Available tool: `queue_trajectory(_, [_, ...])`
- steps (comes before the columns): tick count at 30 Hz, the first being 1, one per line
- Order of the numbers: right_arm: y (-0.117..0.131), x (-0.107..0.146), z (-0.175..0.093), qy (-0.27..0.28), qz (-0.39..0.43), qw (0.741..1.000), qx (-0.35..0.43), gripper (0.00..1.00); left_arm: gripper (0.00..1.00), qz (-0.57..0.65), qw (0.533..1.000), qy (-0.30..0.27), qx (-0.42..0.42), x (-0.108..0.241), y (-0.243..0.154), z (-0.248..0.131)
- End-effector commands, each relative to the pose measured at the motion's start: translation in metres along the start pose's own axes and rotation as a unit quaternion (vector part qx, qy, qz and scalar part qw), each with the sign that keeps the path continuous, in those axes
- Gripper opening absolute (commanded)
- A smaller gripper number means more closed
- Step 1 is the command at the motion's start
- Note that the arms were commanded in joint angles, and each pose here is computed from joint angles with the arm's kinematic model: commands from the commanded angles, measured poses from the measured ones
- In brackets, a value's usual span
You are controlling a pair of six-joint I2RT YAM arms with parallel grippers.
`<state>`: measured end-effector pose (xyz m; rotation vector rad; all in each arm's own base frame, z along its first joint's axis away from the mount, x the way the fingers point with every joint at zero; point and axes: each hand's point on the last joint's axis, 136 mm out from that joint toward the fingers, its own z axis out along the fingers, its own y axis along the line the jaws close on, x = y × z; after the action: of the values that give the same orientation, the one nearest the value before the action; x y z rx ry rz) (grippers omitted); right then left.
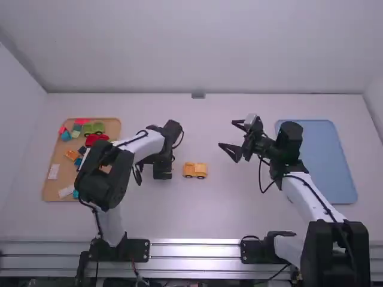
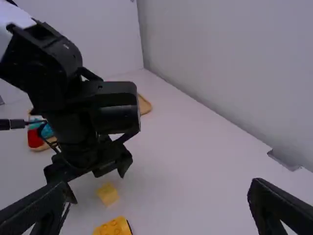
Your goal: Assemble lego blocks to make yellow taxi
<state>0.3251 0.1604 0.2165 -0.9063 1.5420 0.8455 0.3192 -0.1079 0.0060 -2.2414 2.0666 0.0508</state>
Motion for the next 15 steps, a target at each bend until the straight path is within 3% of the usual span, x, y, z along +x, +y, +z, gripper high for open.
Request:
queue_trajectory(1, [0.002, 0.003, 0.0, 0.001, 0.006, 1.0, -0.004, 0.99, 0.99, 0.029, 0.998, -0.005, 0.06, -0.005, -0.03, -0.05])
queue_trajectory(11, [0.001, 0.003, 0.0, 0.0, 0.004, 1.0, -0.004, 0.99, 0.99, 0.078, 0.988, -0.087, 0.096, -0.04, -0.049, -0.161])
queue_trajectory(15, [0.001, 0.003, 0.0, 0.0, 0.004, 1.0, -0.004, 0.99, 0.99, 0.077, 0.99, -0.054, 0.105, -0.03, -0.052, -0.174])
